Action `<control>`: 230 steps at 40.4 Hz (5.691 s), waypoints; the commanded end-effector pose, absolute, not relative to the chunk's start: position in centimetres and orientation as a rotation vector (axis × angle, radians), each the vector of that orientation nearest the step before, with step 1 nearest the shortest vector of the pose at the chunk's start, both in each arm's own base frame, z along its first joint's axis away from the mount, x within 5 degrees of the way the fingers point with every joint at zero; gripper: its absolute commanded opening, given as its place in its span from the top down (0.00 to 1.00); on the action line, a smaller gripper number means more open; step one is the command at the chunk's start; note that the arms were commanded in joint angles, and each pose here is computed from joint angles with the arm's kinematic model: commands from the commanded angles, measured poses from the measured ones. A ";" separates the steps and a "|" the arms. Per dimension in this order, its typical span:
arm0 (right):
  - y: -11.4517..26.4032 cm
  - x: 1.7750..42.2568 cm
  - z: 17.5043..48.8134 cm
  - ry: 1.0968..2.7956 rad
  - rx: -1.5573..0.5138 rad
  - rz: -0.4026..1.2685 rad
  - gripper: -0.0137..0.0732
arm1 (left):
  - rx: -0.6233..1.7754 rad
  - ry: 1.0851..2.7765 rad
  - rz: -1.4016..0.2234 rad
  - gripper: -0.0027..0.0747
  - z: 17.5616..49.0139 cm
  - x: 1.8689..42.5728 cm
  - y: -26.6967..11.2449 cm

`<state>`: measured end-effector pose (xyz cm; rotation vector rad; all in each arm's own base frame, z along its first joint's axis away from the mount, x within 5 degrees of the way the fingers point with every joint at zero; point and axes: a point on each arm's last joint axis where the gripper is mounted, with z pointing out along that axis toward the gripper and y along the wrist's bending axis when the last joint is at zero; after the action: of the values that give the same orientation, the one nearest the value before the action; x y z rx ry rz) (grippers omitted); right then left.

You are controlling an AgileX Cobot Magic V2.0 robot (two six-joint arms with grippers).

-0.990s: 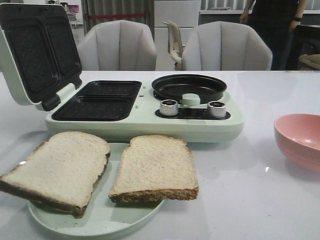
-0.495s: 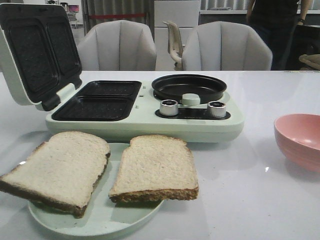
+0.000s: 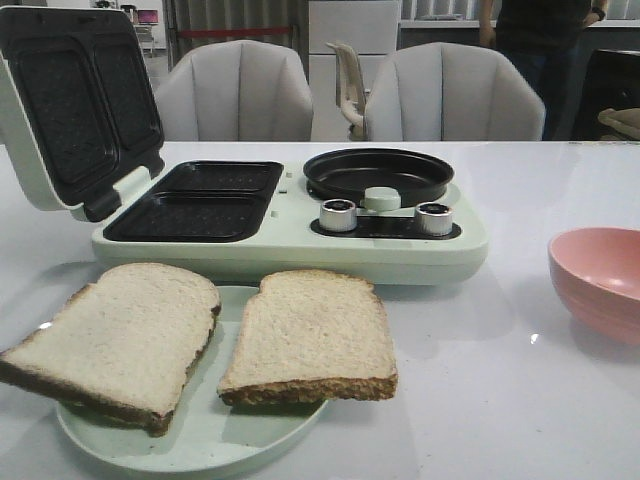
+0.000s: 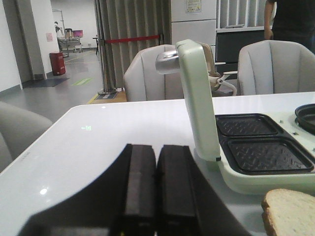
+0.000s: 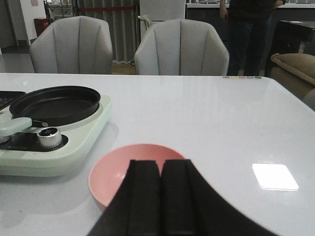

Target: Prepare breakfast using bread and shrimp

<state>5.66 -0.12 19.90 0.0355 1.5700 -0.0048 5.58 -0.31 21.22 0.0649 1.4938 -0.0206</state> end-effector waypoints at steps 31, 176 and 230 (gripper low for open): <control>0.1 8.6 32.3 1.826 0.000 0.020 0.79 | 0.029 1.715 -0.040 0.84 35.7 7.9 -0.3; 0.1 11.8 30.4 2.010 0.005 0.027 0.20 | 1.809 1.478 0.976 0.41 15.8 16.6 -15.3; 0.1 11.8 30.4 2.010 0.005 0.027 0.20 | 1.350 1.181 1.011 0.84 26.0 13.3 -14.7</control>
<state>11.33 0.12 28.93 0.0121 2.1076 0.0416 13.16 -14.64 22.97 1.5033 1.2707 0.9787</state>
